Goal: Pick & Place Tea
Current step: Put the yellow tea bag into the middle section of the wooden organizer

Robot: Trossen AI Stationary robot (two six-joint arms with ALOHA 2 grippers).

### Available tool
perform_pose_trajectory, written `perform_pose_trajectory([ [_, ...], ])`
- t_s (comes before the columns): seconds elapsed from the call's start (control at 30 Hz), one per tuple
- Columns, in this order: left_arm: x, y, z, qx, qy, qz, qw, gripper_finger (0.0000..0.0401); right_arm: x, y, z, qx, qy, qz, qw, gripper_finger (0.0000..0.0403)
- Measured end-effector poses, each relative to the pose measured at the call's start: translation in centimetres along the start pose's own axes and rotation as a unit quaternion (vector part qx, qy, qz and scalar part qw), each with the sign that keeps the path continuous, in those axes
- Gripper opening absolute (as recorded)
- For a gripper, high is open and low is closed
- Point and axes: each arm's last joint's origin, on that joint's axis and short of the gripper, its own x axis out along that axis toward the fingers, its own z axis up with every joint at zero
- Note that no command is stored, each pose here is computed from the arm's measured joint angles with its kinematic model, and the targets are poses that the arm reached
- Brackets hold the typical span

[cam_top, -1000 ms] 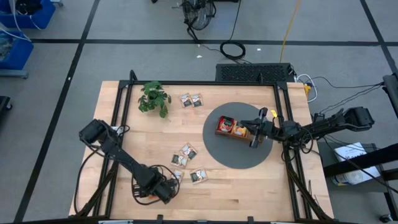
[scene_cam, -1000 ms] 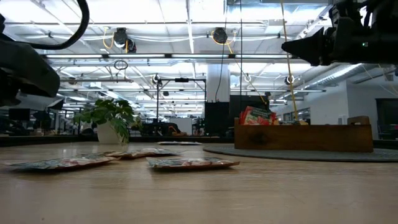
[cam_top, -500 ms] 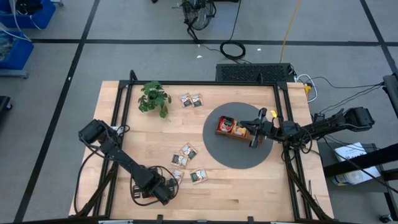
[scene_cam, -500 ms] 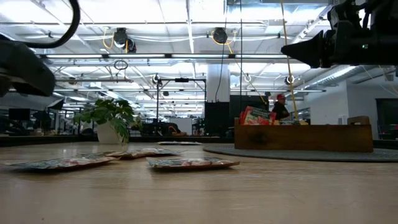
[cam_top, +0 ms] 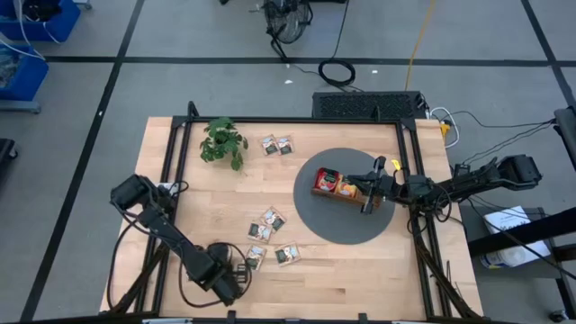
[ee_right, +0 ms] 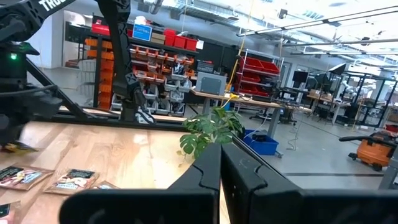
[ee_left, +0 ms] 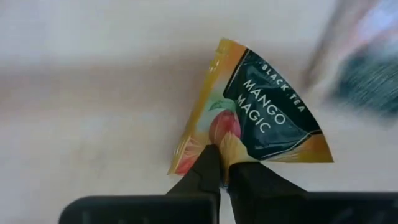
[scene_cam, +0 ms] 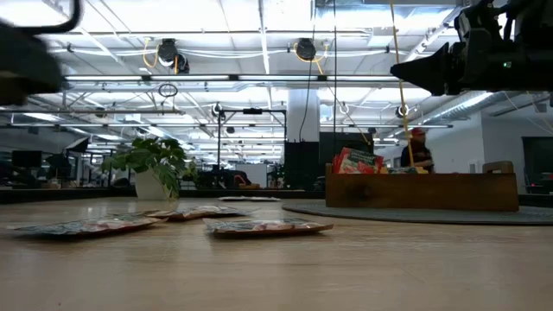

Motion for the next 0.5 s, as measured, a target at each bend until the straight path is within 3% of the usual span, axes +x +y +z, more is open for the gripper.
perform_pose_trajectory([
  [0.2,-4.3,-0.6,1.0,0.032,-0.133,-0.027,0.99,0.0011,0.0,0.0,0.0,0.002,-0.001,0.001,1.0,0.0],
  [0.3,-6.6,-1.3,1.9,0.063,-0.189,-0.01,0.98,0.0011,0.0,0.0,0.0,0.015,-0.003,0.005,1.0,0.0],
  [0.43,-9.5,-2.8,4.7,0.126,-0.276,0.014,0.953,0.0011,0.0,0.2,0.3,0.045,-0.021,0.048,0.998,0.0],
  [0.5,-10.4,-4.0,6.6,0.177,-0.319,0.032,0.931,0.0011,0.0,0.3,0.3,0.057,-0.025,0.062,0.996,0.0],
])
